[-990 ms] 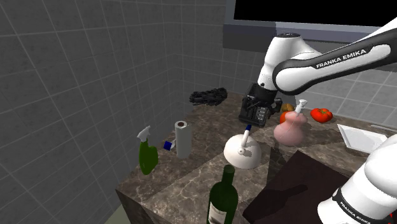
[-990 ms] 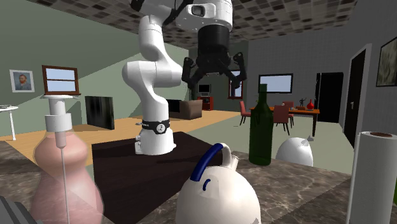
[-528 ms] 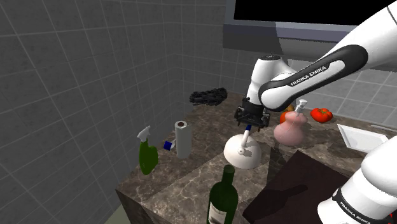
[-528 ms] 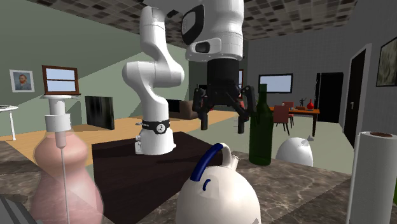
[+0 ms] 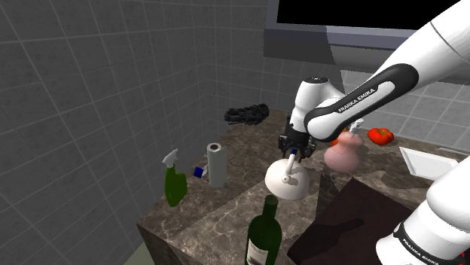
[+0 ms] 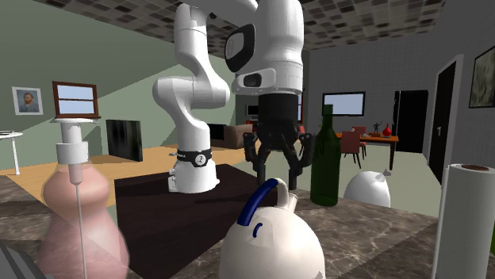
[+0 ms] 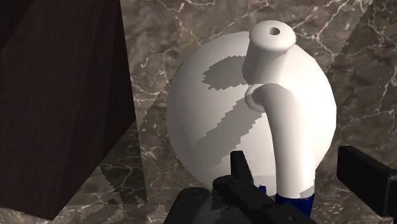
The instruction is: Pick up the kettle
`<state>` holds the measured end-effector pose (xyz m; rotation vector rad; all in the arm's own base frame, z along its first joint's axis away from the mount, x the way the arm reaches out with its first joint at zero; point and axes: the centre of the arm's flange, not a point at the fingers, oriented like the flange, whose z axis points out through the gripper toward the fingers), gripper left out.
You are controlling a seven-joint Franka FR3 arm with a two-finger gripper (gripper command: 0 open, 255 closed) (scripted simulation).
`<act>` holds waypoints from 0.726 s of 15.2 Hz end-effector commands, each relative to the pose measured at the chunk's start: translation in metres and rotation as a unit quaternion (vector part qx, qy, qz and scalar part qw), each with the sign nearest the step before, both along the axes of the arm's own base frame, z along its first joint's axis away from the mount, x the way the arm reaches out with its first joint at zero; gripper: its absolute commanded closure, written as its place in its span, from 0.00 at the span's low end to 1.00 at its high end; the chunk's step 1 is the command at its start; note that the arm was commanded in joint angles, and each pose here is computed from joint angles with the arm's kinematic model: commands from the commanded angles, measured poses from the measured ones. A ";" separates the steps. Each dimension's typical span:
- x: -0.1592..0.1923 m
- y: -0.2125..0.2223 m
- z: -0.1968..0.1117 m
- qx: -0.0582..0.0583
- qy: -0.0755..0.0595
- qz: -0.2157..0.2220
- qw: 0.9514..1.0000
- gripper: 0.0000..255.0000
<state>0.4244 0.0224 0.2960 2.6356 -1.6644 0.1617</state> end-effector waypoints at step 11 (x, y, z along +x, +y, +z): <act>-0.001 0.001 0.009 0.000 0.000 0.000 1.000 1.00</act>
